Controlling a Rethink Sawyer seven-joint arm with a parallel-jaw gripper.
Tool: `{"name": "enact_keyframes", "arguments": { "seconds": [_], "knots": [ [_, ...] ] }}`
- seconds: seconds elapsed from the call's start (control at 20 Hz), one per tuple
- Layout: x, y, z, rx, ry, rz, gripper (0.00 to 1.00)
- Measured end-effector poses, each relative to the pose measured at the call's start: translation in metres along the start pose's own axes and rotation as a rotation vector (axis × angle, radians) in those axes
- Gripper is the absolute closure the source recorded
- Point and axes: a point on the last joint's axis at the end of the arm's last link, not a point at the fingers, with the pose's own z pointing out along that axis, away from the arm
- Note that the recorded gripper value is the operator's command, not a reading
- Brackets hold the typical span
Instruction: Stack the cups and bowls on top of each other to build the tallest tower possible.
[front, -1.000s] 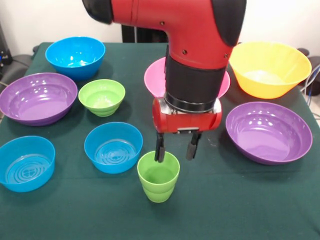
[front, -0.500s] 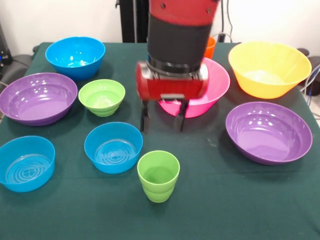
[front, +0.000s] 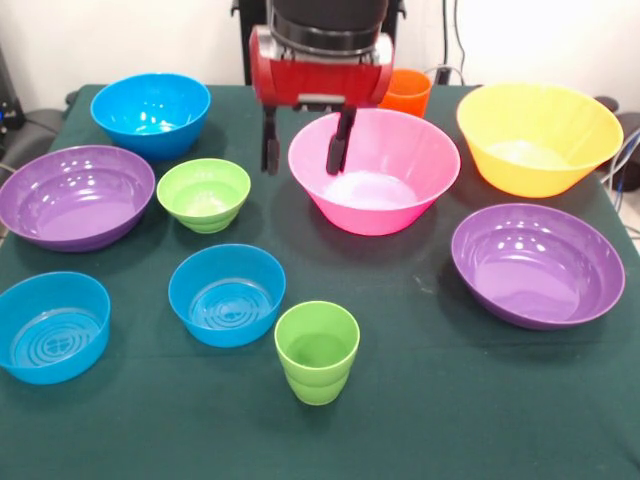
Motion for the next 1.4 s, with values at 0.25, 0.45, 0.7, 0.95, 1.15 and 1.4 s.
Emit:
{"name": "enact_keyframes", "arguments": {
  "seconds": [0.25, 0.45, 0.7, 0.95, 1.15, 1.4],
  "knots": [
    [0.026, 0.004, -0.002, -0.005, 0.041, -0.006, 0.00],
    [0.061, 0.007, 0.006, -0.002, 0.103, -0.016, 0.00],
    [0.093, 0.005, 0.019, 0.018, 0.138, -0.041, 0.00],
    [0.124, -0.007, 0.040, 0.061, 0.116, -0.084, 0.00],
    [0.144, -0.023, 0.057, 0.096, 0.078, -0.112, 0.00],
    [0.164, -0.034, 0.078, 0.127, 0.041, -0.151, 0.00]
  ]
}}
